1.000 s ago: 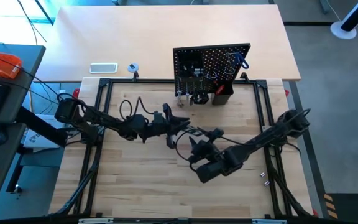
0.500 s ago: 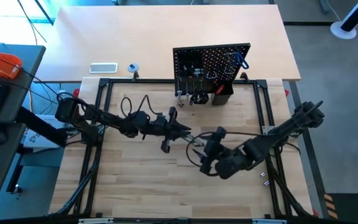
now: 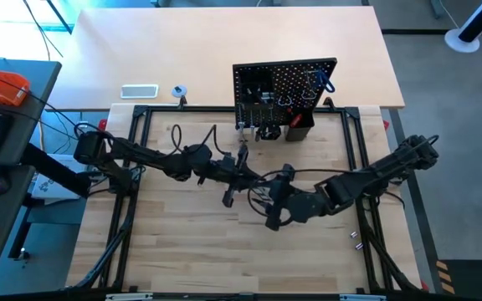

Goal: Hang tools onto peg board
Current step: Put the black spirit level into the bottom black bin on the peg board

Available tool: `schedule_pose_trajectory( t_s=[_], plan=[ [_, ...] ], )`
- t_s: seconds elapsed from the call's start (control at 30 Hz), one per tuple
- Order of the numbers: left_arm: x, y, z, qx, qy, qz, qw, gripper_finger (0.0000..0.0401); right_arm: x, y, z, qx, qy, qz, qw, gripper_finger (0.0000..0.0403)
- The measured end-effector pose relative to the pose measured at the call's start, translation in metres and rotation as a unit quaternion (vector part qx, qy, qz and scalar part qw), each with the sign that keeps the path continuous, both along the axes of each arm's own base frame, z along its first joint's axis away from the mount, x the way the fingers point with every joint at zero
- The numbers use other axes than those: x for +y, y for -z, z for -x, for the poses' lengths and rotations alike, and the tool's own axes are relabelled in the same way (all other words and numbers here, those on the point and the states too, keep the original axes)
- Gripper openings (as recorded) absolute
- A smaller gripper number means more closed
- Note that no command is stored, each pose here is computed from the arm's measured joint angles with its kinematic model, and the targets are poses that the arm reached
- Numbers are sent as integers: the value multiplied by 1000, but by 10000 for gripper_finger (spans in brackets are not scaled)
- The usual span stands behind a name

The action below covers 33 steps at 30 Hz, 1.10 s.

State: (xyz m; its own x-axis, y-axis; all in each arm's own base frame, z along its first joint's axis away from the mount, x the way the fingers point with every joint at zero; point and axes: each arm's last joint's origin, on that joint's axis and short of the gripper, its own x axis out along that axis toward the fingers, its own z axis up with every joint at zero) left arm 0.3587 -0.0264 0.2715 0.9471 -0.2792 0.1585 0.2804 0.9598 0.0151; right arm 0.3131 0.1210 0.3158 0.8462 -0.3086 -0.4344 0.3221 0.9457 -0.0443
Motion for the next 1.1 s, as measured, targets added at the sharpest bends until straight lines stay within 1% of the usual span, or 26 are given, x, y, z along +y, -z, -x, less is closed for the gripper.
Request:
schedule_pose_trajectory(
  t_s=[0.23, 0.4, 0.43, 0.5, 0.57, 0.67, 0.77, 0.87, 1.0, 1.1],
  plan=[
    [0, -5, -1, -10, 10, -2, 1000, 41, -5, 1, -1, 3, 15, -10, 1000, 181],
    [1, -6, 0, 4, 10, -9, 1000, 40, -2, -2, 7, 12, 17, 3, 1000, 177],
    [-1, -9, 0, -5, 19, -10, 1000, 40, -2, -3, 12, 16, 27, 14, 999, 177],
    [-1, -15, 2, -19, 18, -14, 1000, 40, -1, -7, 18, 11, 29, 17, 999, 177],
    [-1, -17, 3, -19, 23, -15, 999, 40, -2, -10, 24, 15, 36, 29, 999, 177],
    [-3, -18, 5, -16, 31, -18, 999, 40, -1, -14, 27, 7, 38, 31, 999, 177],
    [-2, -19, 5, -21, 28, -19, 999, 40, -1, -14, 26, 8, 30, 36, 999, 185],
    [-1, -18, 5, -14, 24, -19, 999, 40, -1, -14, 20, 2, 14, 29, 999, 199],
    [-2, -17, 5, -12, 24, -23, 999, 40, -5, -11, 9, 0, -12, 13, 1000, 217],
    [-1, -16, 5, -9, 23, -24, 999, 40, -8, -10, 4, -4, -17, 2, 1000, 220]
  ],
)
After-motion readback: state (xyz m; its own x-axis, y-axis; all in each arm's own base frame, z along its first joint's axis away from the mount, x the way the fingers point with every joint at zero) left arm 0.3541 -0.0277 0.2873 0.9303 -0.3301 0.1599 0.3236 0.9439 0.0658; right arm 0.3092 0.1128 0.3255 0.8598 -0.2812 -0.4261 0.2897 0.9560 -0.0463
